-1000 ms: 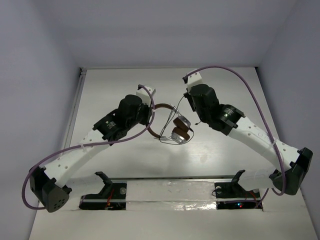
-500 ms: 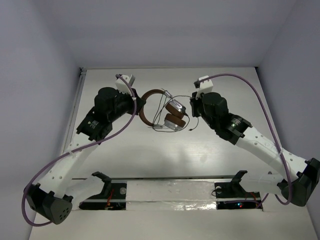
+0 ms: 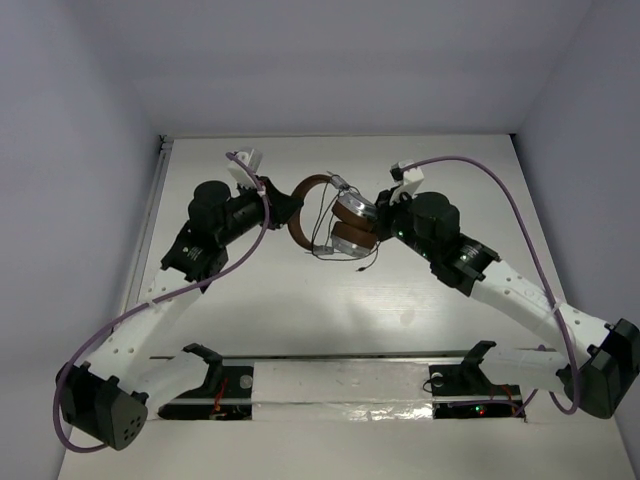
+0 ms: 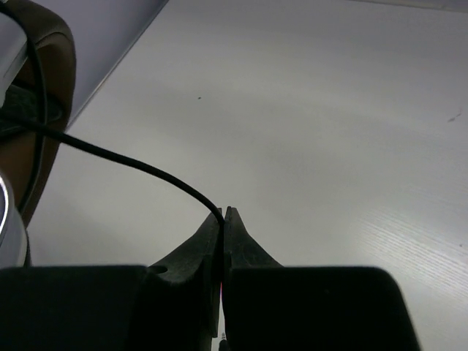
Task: Wrap the headphones
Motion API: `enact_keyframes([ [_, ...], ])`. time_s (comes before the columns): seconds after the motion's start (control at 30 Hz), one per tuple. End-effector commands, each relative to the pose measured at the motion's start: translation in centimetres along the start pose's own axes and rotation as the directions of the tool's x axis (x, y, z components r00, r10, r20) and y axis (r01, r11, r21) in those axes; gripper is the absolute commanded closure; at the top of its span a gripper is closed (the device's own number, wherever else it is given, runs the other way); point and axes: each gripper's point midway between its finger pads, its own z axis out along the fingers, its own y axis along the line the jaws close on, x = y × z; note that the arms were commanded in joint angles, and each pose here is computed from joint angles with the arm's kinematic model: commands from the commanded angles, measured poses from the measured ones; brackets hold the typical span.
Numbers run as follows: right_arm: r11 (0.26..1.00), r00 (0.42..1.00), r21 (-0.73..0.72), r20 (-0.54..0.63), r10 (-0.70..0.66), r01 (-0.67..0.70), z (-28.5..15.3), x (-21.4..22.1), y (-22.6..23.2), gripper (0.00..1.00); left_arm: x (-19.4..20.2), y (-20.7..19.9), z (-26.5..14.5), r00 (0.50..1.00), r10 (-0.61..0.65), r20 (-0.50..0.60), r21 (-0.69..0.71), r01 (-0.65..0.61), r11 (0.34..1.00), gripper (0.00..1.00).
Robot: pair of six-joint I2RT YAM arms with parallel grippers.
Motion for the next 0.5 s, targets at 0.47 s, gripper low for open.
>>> enact_keyframes([
  [0.47,0.961,0.979,-0.185,-0.029,0.204,-0.206,1.8,2.7,2.6,0.87,-6.2,-1.5,-2.2,0.946,-0.133,0.297,0.018,0.134,0.991,1.0],
])
